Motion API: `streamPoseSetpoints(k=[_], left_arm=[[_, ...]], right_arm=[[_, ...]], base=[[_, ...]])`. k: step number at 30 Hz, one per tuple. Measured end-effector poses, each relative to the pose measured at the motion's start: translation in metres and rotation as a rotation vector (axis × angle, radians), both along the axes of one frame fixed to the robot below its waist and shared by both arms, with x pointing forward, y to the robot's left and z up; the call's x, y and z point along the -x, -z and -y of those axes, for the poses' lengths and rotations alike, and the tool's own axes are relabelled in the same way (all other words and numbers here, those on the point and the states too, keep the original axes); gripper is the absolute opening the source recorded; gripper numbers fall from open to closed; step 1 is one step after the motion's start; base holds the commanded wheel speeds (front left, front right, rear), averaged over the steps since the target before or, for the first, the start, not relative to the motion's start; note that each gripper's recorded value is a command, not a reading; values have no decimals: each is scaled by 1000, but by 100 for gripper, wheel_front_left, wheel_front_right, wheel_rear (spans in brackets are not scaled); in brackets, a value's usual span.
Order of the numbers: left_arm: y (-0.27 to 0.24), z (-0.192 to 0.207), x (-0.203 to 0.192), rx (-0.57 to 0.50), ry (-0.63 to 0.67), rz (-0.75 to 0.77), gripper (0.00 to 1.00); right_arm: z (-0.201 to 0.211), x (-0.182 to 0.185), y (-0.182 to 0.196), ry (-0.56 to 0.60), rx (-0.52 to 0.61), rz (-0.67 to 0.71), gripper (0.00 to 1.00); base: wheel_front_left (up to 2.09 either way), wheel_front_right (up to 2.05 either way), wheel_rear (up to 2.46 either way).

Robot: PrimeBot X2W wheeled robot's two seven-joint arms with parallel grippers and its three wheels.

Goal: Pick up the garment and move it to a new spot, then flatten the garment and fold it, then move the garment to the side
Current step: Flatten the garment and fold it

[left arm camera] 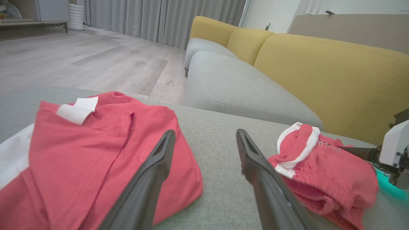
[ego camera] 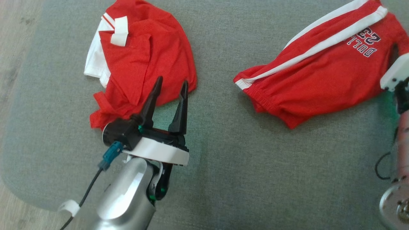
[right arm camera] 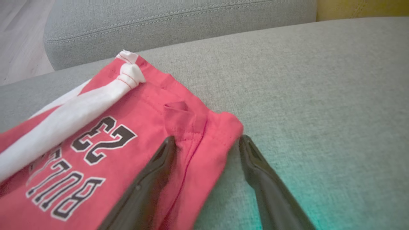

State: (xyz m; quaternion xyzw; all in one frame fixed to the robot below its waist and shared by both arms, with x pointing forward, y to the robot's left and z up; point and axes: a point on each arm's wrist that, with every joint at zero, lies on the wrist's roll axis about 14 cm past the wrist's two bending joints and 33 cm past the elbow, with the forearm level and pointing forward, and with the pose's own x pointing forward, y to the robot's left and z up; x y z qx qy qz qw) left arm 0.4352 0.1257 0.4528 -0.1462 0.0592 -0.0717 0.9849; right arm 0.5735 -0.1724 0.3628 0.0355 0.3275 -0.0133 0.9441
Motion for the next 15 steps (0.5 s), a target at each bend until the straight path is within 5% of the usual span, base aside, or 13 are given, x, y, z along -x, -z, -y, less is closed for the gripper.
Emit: streamPoseSetpoints(k=[10, 11, 12, 15], left_arm=[[1, 2, -10, 8, 8, 7, 100], [2, 3, -10, 9, 9, 6, 100], [2, 4, -10, 6, 12, 6, 100], [0, 6, -11, 9, 20, 14, 100]], right_arm=[[-18, -19, 3, -49, -22, -8, 98], [-19, -20, 3, -54, -21, -12, 18], [-19, -21, 2, -60, -16, -6, 0], [-17, -22, -2, -58, -20, 20, 0]], base=[[0, 0, 0], [0, 0, 0], [0, 0, 0], [0, 0, 0]])
